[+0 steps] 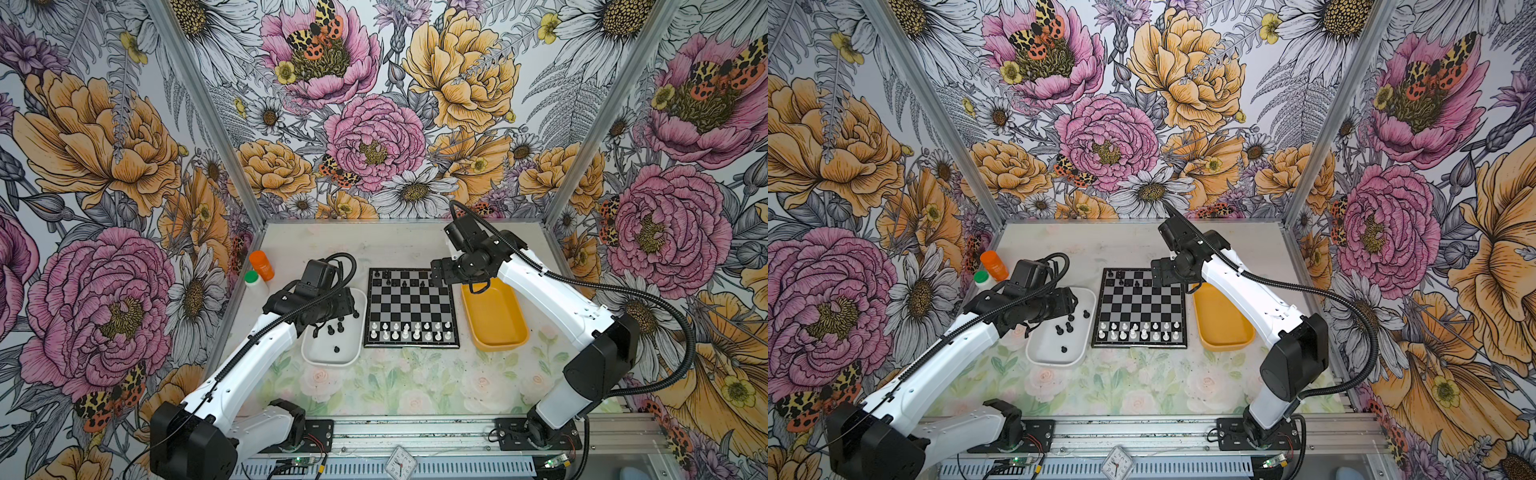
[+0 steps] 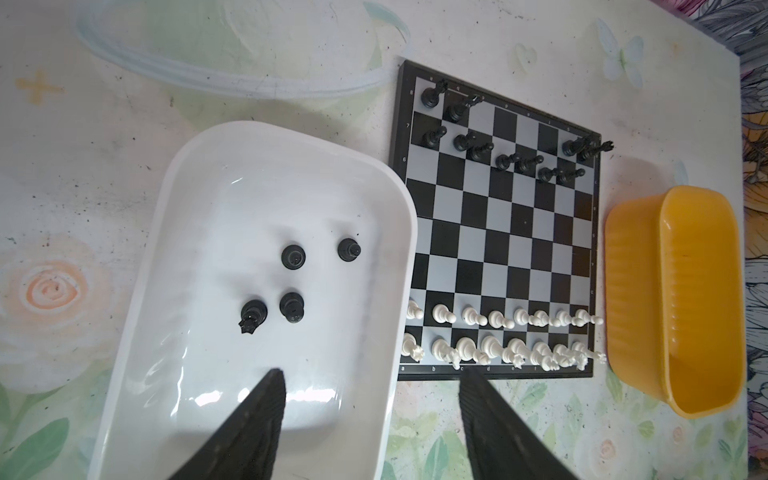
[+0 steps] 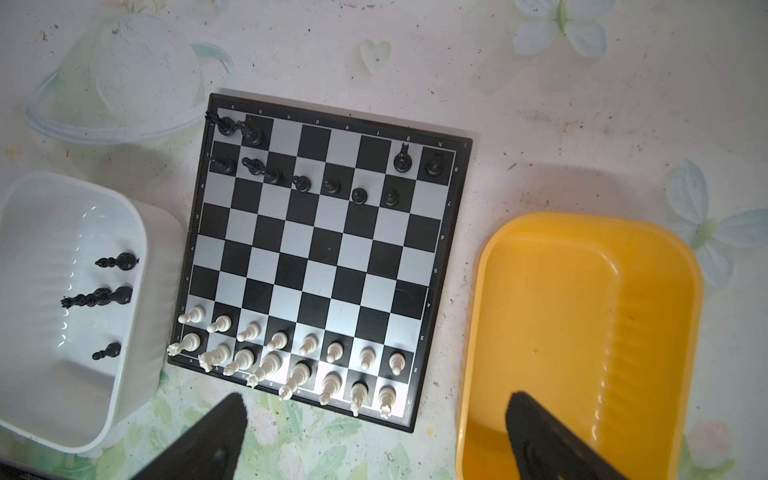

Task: Set up the chess pieces on the board
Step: 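Raise the right gripper while the left gripper moves over the white tray, then lower the open left gripper onto a tall black piece in the white tray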

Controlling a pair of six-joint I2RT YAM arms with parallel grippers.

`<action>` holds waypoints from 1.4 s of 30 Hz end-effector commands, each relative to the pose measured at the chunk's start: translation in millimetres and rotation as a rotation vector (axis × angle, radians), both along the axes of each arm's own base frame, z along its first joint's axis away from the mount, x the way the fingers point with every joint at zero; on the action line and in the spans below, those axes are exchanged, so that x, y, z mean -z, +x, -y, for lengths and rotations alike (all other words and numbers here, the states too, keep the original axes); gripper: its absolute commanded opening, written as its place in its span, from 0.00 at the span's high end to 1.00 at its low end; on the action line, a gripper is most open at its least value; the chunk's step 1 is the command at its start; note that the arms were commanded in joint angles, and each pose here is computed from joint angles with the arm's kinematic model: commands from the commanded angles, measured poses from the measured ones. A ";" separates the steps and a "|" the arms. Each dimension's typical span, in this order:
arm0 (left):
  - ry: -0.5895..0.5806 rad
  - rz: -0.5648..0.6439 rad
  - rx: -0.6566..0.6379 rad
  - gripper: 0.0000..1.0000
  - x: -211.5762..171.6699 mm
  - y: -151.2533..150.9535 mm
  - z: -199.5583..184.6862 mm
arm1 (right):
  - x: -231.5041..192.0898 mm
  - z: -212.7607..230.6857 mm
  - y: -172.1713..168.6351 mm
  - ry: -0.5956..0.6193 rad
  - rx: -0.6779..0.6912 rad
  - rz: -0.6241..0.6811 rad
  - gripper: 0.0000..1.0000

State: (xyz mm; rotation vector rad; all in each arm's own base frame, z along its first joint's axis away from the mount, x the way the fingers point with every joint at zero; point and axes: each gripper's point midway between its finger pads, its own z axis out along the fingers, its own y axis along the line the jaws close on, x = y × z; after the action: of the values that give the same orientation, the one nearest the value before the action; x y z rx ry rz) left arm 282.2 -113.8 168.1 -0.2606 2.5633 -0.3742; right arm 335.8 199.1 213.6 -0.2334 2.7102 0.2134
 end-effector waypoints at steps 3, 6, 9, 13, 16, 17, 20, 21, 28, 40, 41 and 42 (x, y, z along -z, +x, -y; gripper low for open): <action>0.023 -0.060 -0.005 0.36 15.4 4.4 0.8 | -2.5 2.7 0.1 0.000 -0.021 0.001 0.00; 0.048 -0.076 0.004 0.38 20.6 9.2 0.9 | -3.7 3.1 2.1 0.006 -0.023 0.001 0.00; 0.059 -0.096 -0.009 0.40 25.4 10.9 -0.3 | -6.5 4.9 2.7 0.012 -0.018 0.006 0.00; 0.051 -0.101 -0.053 0.39 26.4 7.5 -4.5 | -10.7 8.3 2.9 0.022 -0.011 0.013 0.00; 0.055 -0.111 -0.080 0.39 27.6 2.4 -9.6 | -9.0 9.9 3.1 0.022 -0.012 0.008 0.00; 0.058 -0.119 -0.084 0.39 29.6 0.7 -10.6 | -7.7 9.7 3.0 0.021 -0.014 0.004 0.00; 0.074 -0.151 -0.097 0.42 38.1 -2.2 -13.7 | -5.0 7.9 4.3 0.022 -0.020 -0.005 0.00; 0.078 -0.162 -0.097 0.43 40.5 -2.8 -13.8 | -4.9 7.3 5.0 0.022 -0.023 -0.005 0.00; 0.122 -0.217 -0.094 0.51 55.9 -2.7 -15.6 | -2.6 6.8 5.5 0.020 -0.032 -0.010 0.00; 0.176 -0.282 -0.076 0.54 77.0 -0.4 -15.9 | -2.8 19.8 -2.9 0.023 -0.007 -0.014 0.00; 0.180 -0.287 -0.075 0.54 78.7 -0.1 -16.0 | -2.2 21.0 -3.6 0.022 -0.004 -0.015 0.00; 0.183 -0.290 -0.074 0.55 80.0 0.2 -15.8 | -1.9 22.0 -4.3 0.022 -0.001 -0.016 0.00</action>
State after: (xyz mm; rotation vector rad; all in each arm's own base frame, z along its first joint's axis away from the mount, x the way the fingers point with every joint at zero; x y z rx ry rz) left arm 275.7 -100.7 84.0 -0.3838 2.8568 -0.1104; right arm 337.0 181.8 203.1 -0.2339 2.7525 0.2228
